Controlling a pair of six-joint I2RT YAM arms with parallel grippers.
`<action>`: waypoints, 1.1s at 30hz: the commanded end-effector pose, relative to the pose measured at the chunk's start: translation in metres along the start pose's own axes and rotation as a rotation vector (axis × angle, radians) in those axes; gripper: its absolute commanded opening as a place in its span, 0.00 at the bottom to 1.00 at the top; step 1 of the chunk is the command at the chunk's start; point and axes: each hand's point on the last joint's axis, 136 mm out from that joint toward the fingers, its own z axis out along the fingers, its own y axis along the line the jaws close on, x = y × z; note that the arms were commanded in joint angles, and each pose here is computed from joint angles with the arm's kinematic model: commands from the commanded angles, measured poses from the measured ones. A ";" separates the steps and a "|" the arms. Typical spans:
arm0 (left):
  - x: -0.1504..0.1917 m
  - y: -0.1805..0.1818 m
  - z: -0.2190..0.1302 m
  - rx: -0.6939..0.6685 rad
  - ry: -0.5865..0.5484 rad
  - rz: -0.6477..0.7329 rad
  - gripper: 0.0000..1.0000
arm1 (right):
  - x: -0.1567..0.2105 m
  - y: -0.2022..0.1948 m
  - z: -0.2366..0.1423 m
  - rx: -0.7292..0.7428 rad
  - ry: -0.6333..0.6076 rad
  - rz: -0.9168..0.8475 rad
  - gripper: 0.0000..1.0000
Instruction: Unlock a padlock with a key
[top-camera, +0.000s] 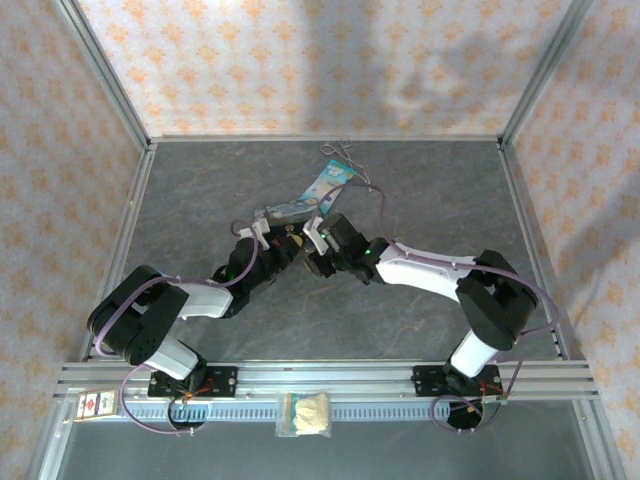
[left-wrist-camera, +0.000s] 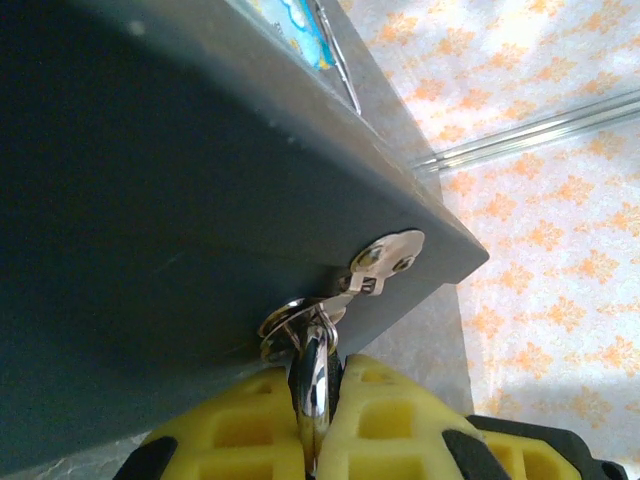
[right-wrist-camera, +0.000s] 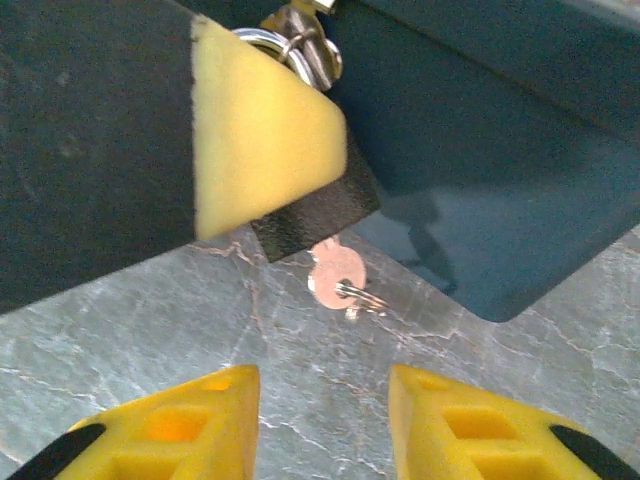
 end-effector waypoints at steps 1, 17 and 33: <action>-0.011 -0.028 0.001 0.080 -0.010 0.032 0.00 | -0.025 -0.008 -0.006 0.052 -0.099 -0.071 0.38; -0.003 0.027 0.000 -0.141 -0.008 0.103 0.00 | -0.021 -0.019 0.003 0.104 -0.123 0.024 0.36; 0.025 0.070 0.004 -0.255 0.061 0.018 0.00 | -0.025 -0.026 -0.026 0.119 -0.225 0.155 0.37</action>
